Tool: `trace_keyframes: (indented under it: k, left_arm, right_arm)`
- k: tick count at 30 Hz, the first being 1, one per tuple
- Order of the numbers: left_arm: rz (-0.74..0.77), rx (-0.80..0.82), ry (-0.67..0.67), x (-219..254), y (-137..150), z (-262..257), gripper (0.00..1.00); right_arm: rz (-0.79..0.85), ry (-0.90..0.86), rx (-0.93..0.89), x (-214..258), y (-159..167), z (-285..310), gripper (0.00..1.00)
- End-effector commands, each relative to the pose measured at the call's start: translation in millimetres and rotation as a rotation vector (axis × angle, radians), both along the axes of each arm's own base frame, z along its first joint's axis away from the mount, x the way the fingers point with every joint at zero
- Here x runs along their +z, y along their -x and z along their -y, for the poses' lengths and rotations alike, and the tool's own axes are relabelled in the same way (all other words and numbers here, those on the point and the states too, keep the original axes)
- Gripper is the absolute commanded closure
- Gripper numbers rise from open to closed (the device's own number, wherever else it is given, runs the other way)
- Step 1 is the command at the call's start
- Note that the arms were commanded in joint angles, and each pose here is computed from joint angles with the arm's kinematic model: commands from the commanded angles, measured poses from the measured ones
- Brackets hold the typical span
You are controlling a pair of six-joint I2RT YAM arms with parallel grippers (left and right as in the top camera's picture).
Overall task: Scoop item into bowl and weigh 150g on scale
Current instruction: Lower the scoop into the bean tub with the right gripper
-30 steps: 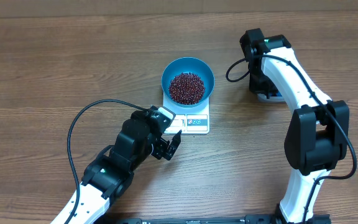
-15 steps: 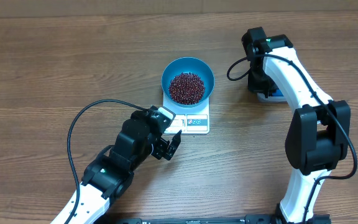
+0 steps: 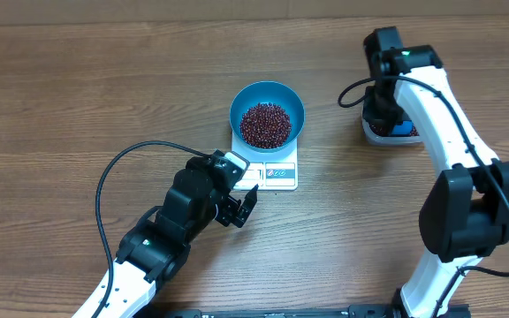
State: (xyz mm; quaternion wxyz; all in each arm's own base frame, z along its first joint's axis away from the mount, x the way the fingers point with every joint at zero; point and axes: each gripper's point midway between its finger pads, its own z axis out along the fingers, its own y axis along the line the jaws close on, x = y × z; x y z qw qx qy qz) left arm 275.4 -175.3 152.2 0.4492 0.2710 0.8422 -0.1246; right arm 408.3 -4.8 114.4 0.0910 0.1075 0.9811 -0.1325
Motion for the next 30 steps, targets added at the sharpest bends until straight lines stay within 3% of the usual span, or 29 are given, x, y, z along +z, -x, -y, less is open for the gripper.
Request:
trace_keyframes:
  k: [1, 11, 18, 30]
  left_arm:
    - [0.006, 0.009, -0.015, -1.4, -2.5, -3.2, 0.00]
    - [0.006, 0.009, -0.015, -1.4, -2.5, -3.2, 0.00]
    - [0.005, 0.009, -0.015, -1.6, -2.5, -3.2, 0.00]
    - [0.006, 0.009, -0.015, -1.4, -2.5, -3.2, 0.00]
  right_arm:
    - [0.027, -0.129, 0.028, 10.0, -2.4, -2.8, 0.96]
    - [0.009, -0.353, 0.027, 7.6, 2.7, 12.4, 0.96]
    - [-0.016, -0.595, 0.191, 15.3, 13.9, -18.9, 0.96]
    - [-0.002, -0.624, 0.161, 17.0, 14.6, -5.4, 0.96]
